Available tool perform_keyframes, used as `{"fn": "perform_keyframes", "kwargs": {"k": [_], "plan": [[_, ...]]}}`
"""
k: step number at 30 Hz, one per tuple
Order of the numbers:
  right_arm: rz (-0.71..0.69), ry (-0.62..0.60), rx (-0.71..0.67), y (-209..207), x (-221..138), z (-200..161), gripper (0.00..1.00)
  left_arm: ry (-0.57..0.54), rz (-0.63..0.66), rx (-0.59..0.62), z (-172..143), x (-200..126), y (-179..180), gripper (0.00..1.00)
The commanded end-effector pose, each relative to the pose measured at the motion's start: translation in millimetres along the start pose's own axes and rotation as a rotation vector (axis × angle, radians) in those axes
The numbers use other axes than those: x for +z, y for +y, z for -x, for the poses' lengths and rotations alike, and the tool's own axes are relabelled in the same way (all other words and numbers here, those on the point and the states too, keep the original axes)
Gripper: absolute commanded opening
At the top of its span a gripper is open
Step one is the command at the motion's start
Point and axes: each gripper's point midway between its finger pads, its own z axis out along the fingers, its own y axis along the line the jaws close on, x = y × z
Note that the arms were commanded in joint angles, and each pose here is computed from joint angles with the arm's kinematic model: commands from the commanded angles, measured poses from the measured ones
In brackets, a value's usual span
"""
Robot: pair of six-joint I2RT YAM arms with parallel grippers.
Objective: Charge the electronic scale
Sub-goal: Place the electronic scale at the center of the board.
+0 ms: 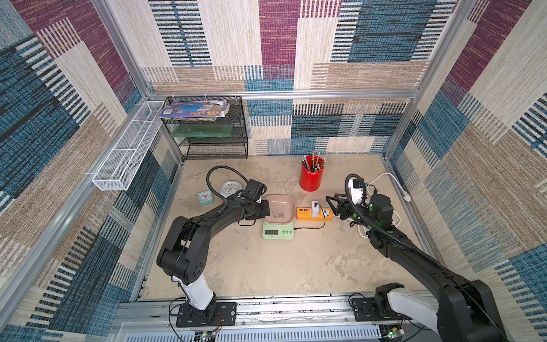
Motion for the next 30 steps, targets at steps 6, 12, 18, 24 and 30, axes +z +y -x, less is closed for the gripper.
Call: {"fn": "perform_keyframes", "kwargs": {"k": [6, 12, 18, 24, 30], "plan": [[-0.079, -0.081, 0.024, -18.2, -8.6, 14.2, 0.6, -0.003, 0.006, -0.074, 0.9, 6.5, -1.9, 0.0], [-0.097, -0.084, 0.041, -25.9, -10.8, 13.0, 0.61, 0.01, 0.0, -0.074, 0.1, 9.5, -3.7, 0.06], [-0.126, -0.089, 0.046, -34.2, -13.3, 12.2, 0.61, -0.005, 0.009, -0.055, 6.4, 0.0, -5.0, 0.29], [-0.207, -0.114, 0.058, -51.6, -23.5, 14.6, 0.61, -0.113, 0.012, 0.014, 28.1, -32.1, -8.5, 0.55], [-0.352, -0.154, 0.066, -79.0, -40.2, 18.1, 0.7, -0.314, 0.009, 0.166, 59.2, -86.5, -15.2, 0.64]]}}
